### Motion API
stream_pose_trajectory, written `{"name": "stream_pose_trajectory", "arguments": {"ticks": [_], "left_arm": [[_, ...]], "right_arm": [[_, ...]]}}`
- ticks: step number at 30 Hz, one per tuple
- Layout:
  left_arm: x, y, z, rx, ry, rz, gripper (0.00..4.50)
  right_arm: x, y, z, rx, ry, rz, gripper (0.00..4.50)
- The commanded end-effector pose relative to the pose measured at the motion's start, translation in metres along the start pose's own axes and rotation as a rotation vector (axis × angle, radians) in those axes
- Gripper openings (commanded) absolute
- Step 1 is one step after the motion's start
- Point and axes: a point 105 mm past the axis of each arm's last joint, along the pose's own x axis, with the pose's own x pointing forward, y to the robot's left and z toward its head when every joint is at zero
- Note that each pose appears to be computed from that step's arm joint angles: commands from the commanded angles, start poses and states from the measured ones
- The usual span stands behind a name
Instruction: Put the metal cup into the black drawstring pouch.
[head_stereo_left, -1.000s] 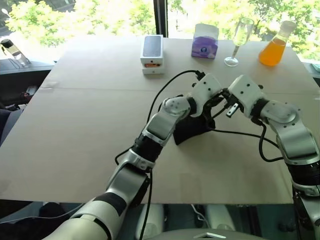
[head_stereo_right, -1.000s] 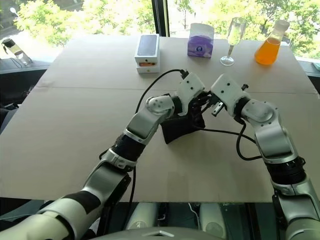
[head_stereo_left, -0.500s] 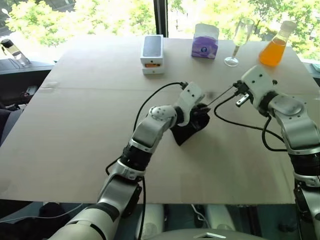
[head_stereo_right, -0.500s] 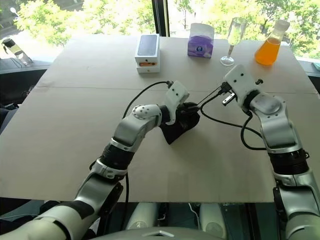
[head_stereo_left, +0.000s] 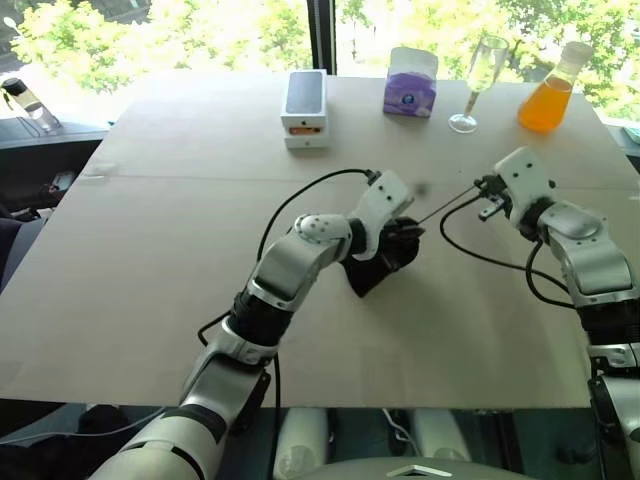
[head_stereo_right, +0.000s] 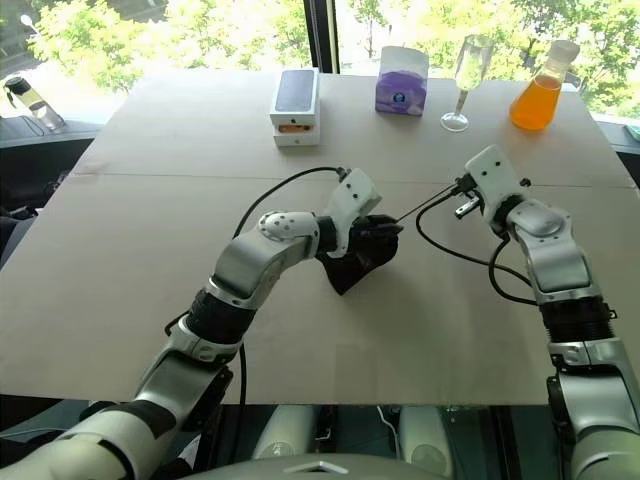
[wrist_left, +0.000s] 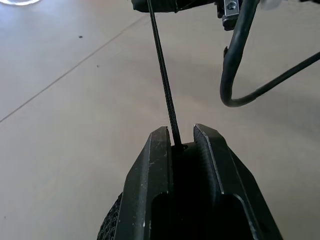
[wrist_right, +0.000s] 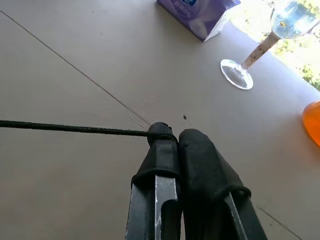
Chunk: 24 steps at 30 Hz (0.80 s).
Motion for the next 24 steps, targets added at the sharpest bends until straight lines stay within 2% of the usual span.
{"name": "stream_pose_trajectory", "arguments": {"ticks": [1, 5, 7, 9, 13, 14, 16, 19, 21, 22, 24], "left_arm": [[-0.018, 0.011, -0.049, -0.074, 0.177, 0.025, 0.14], [-0.017, 0.013, -0.055, -0.062, 0.200, 0.031, 0.14], [-0.014, 0.015, -0.050, -0.042, 0.181, 0.039, 0.14], [-0.010, 0.015, -0.044, -0.024, 0.153, 0.037, 0.14], [0.004, 0.007, -0.029, -0.032, 0.073, -0.019, 0.14], [0.006, 0.006, -0.027, -0.039, 0.060, -0.032, 1.17], [0.008, 0.000, -0.021, -0.083, 0.018, -0.070, 2.00], [0.002, -0.001, -0.017, -0.104, -0.002, -0.101, 3.35], [-0.006, 0.000, -0.007, -0.130, -0.045, -0.121, 3.88], [-0.013, 0.001, 0.001, -0.152, -0.084, -0.144, 4.39], [-0.029, 0.007, 0.017, -0.202, -0.158, -0.179, 4.50]], "right_arm": [[-0.046, -0.098, -0.031, -0.019, 0.134, -0.403, 0.00], [-0.050, -0.095, -0.040, -0.060, 0.171, -0.386, 0.00], [-0.047, -0.083, -0.039, -0.059, 0.164, -0.321, 0.00], [-0.041, -0.062, -0.034, -0.051, 0.126, -0.220, 0.00], [-0.034, 0.004, -0.028, -0.046, 0.073, 0.061, 0.00], [-0.035, 0.013, -0.027, -0.034, 0.063, 0.099, 0.00], [-0.036, 0.030, -0.023, 0.025, 0.033, 0.184, 0.00], [-0.043, 0.042, -0.029, 0.015, 0.045, 0.243, 1.06], [-0.049, 0.035, -0.032, -0.007, 0.052, 0.218, 1.63], [-0.053, 0.030, -0.032, -0.005, 0.046, 0.202, 2.11], [-0.064, 0.027, -0.030, 0.003, 0.040, 0.210, 2.82]]}}
